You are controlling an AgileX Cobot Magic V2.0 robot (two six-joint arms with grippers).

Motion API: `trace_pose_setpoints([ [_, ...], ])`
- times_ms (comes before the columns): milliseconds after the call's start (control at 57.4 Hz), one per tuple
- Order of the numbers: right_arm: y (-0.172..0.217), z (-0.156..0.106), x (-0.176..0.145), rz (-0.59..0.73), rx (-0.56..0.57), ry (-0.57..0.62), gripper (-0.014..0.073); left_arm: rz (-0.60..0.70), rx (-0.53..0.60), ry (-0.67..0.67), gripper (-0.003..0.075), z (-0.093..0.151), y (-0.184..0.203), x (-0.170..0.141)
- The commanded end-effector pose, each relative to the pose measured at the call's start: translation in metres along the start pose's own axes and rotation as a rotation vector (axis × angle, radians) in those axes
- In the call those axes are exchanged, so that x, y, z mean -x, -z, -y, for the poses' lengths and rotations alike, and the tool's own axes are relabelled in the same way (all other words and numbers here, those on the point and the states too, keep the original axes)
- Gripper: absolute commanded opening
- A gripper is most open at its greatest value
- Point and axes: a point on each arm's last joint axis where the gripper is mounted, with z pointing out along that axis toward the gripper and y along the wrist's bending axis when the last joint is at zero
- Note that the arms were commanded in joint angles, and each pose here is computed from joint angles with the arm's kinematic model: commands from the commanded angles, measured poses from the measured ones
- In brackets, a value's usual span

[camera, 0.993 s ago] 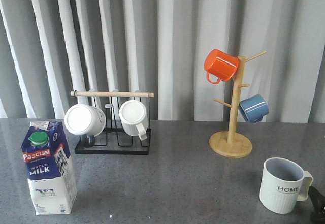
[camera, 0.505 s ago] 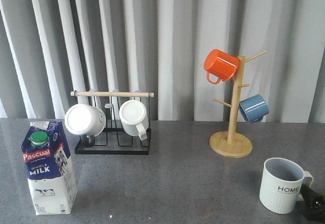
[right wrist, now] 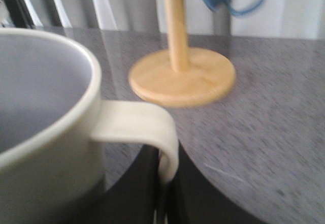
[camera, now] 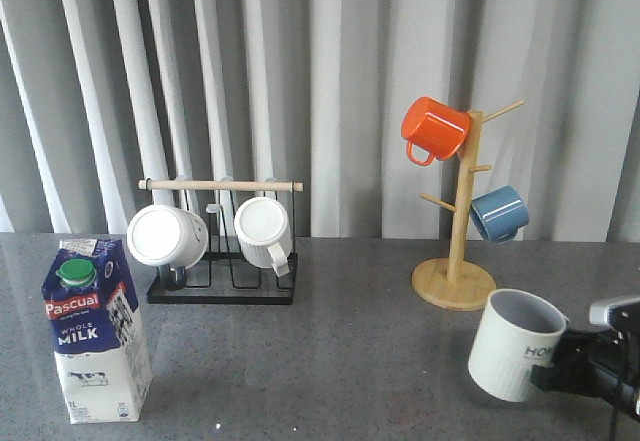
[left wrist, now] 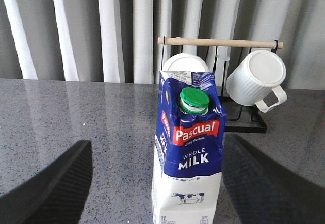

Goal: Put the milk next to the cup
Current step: 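Grasp the white HOME mug by its handle with the right gripper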

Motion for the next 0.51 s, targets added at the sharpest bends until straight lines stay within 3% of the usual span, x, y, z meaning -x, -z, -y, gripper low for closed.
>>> trace_pose_setpoints([
  [0, 0.002, -0.029, 0.049, 0.111, -0.010, -0.001, -0.0003, 0.106, -0.027, 0.015, 0.0523, 0.003, 0.002, 0.018],
  [227, -0.004, -0.108, 0.072, 0.085, -0.027, -0.045, -0.0003, 0.106, -0.027, 0.015, 0.0523, 0.003, 0.002, 0.018],
  [401, -0.015, -0.157, 0.061, 0.063, -0.015, -0.089, -0.0003, 0.106, -0.027, 0.015, 0.0523, 0.003, 0.002, 0.018],
  [488, -0.024, -0.174, 0.048, 0.060, -0.043, -0.056, -0.0003, 0.106, -0.027, 0.015, 0.0523, 0.003, 0.002, 0.018],
])
